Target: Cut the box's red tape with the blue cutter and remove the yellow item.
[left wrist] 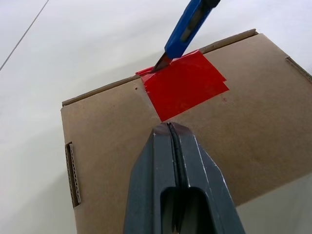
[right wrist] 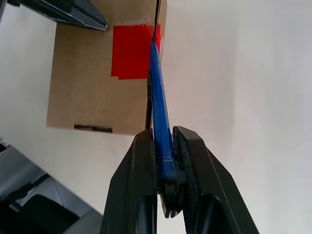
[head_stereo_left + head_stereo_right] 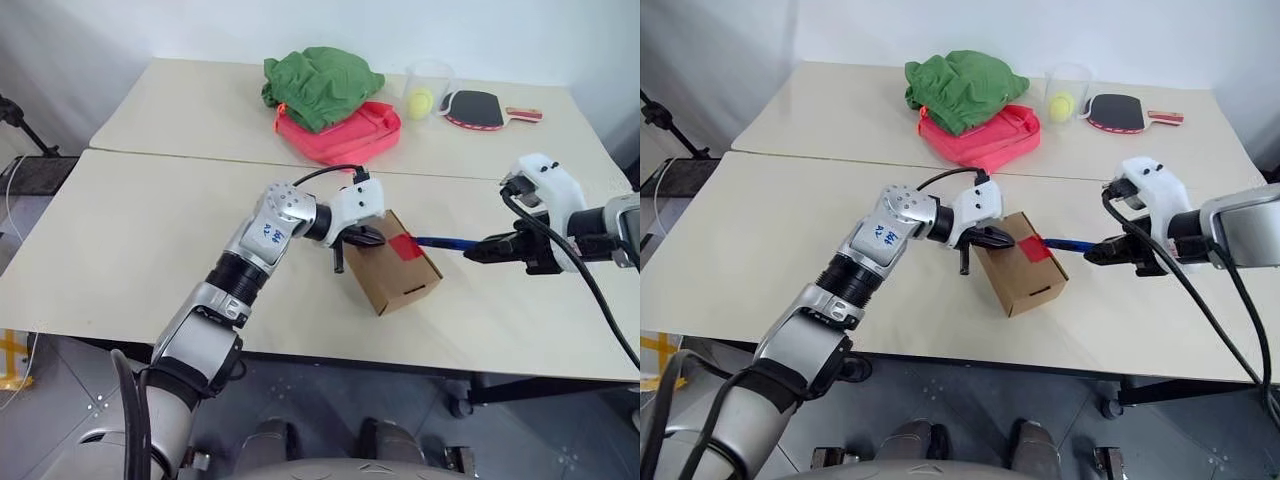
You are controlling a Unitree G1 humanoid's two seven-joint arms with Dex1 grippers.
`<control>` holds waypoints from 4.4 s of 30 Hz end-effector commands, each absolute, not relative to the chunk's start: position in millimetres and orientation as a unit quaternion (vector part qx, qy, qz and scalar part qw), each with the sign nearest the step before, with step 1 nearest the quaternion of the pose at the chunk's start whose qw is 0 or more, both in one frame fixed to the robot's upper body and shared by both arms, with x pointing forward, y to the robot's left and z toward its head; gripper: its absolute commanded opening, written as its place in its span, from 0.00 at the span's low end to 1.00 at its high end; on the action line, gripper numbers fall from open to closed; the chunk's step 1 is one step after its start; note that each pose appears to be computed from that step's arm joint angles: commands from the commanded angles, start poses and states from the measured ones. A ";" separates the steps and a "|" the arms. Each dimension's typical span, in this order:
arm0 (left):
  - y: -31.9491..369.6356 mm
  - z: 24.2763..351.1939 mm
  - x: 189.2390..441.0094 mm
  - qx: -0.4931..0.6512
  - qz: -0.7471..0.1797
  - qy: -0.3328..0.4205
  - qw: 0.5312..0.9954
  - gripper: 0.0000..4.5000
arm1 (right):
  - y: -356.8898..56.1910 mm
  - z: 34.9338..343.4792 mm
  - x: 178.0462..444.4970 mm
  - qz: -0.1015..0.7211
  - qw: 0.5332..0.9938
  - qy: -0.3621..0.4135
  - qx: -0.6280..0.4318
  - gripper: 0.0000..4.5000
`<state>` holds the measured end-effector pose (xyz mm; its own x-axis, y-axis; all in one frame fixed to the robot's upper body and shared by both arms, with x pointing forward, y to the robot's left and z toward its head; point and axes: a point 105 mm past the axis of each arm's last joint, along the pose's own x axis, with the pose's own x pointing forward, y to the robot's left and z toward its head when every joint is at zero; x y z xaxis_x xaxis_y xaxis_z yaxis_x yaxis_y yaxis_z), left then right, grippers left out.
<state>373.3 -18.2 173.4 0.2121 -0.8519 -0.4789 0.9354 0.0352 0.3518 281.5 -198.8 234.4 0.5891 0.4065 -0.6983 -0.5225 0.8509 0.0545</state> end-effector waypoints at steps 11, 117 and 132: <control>1.1 108.8 363.1 0.330 -0.625 0.200 0.678 0.00 | -193.7 226.9 259.5 0.278 0.871 0.397 -0.080 0.06; 78.4 185.1 349.2 0.214 -0.661 0.049 0.718 0.00 | -389.3 143.6 296.4 -0.022 0.991 0.131 -0.031 0.13; 77.9 153.1 345.0 0.189 -0.601 0.089 0.772 0.00 | -285.9 169.6 303.1 0.244 0.954 0.110 -0.135 0.54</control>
<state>344.0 81.4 147.8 0.2311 -0.8962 -0.3786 0.9705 0.1846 0.1552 297.6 -301.1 178.7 0.8723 0.4242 -0.2433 -0.4642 0.8747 -0.1395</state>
